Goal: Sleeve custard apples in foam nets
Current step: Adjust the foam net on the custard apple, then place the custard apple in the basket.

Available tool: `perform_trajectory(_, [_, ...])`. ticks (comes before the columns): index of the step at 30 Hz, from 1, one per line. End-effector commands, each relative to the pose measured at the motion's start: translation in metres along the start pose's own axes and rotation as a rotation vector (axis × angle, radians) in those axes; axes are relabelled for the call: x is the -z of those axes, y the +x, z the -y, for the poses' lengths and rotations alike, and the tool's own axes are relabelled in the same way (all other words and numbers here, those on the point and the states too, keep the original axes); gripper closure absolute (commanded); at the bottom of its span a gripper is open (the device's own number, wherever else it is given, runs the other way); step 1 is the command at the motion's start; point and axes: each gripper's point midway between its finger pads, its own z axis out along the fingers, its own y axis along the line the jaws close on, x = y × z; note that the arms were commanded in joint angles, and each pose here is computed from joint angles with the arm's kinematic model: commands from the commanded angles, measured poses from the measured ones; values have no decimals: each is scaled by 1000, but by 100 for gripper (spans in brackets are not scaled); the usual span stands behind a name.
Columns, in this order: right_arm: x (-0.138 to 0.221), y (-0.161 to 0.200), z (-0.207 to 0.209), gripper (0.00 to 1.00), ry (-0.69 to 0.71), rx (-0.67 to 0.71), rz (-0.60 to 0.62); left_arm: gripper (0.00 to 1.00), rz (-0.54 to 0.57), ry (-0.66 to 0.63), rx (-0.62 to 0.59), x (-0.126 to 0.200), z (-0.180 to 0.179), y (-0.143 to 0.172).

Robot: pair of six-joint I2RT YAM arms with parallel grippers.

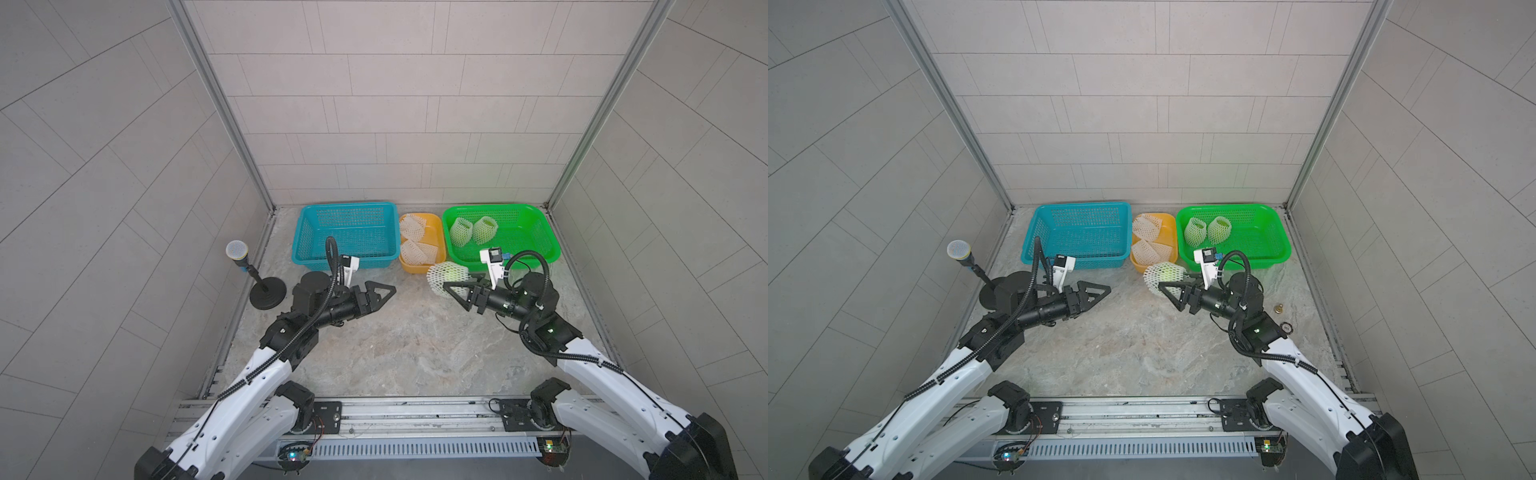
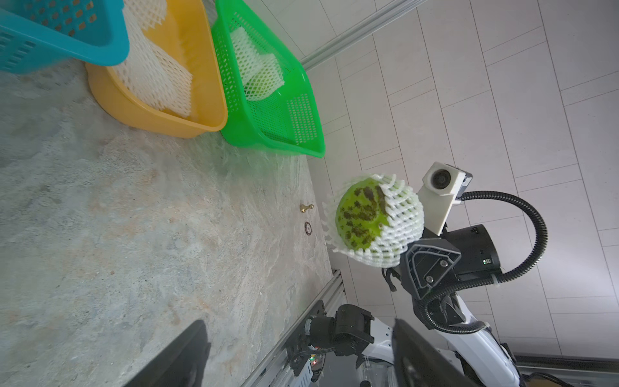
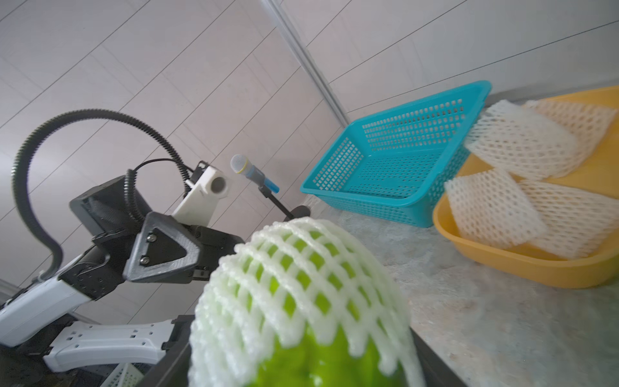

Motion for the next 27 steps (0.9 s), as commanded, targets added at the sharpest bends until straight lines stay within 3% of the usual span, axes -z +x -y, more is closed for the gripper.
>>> perform_trajectory(1, [10,-32,22,21,101,-17,86,10,11,-40,-64,2,-1,-6])
perform_trajectory(12, [42,-95,138,22,474,-139,251,9,-23,-86,-44,-5,-20,2])
perform_trajectory(18, [38,-104,198,22,647,-206,186,9,-24,-98,-42,-4,-22,3])
perform_trajectory(27, [9,-89,269,22,760,-259,40,9,-21,-115,-25,-3,-29,6])
